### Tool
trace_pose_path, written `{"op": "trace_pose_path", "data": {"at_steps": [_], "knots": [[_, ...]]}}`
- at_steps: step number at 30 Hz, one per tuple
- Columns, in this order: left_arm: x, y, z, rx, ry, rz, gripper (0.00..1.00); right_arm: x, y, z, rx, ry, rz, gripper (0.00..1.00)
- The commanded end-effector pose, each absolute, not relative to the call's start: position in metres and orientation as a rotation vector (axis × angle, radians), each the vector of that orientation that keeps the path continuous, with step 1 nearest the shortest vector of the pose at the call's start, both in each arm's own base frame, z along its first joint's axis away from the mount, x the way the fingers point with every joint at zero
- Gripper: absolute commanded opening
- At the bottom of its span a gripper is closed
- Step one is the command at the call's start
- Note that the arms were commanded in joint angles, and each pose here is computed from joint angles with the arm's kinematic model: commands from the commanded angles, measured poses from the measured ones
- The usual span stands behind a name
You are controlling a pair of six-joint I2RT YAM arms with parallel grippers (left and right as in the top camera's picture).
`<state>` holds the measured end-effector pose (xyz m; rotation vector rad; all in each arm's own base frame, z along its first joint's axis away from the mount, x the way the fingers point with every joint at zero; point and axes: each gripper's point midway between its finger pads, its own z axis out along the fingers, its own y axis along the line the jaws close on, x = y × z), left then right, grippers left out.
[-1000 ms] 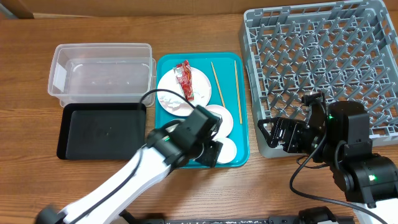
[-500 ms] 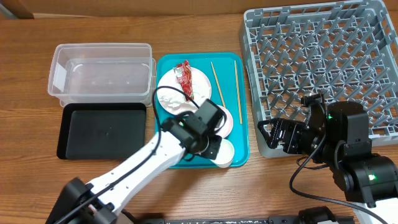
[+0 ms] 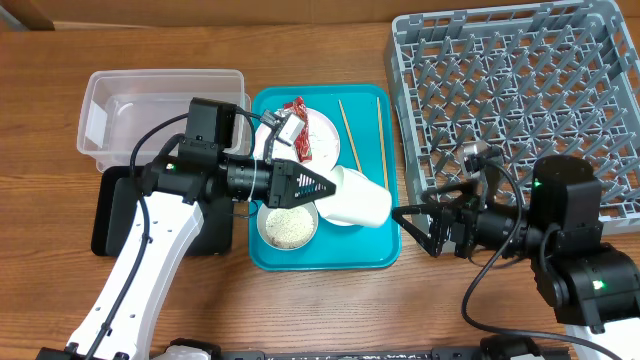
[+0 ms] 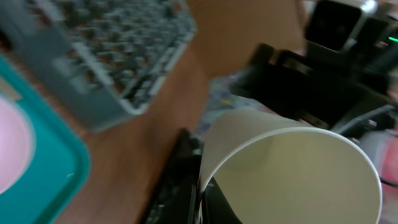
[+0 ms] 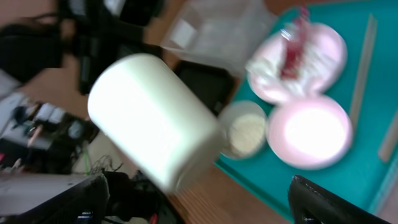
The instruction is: Sort waste into correct bins and load items into the dishwasher
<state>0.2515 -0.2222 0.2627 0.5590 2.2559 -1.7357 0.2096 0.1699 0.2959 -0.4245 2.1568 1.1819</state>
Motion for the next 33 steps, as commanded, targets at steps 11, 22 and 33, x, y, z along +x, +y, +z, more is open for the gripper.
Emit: {"op": "trace_pose_path", "data": {"at_steps": [11, 22, 33], "knots": [[0.221, -0.225, 0.316, 0.750, 1.939, -2.075, 0.04, 0.178, 0.226, 0.332, -0.826, 1.924, 1.442, 0.84], [0.220, -0.227, 0.315, 0.754, 1.944, -2.071, 0.06, 0.184, 0.229, 0.335, -0.820, 1.905, 1.448, 0.56], [0.236, -0.227, 0.290, 0.694, 2.089, -1.877, 0.52, 0.204, 0.191, 0.337, -0.597, 1.957, 1.260, 0.41]]}}
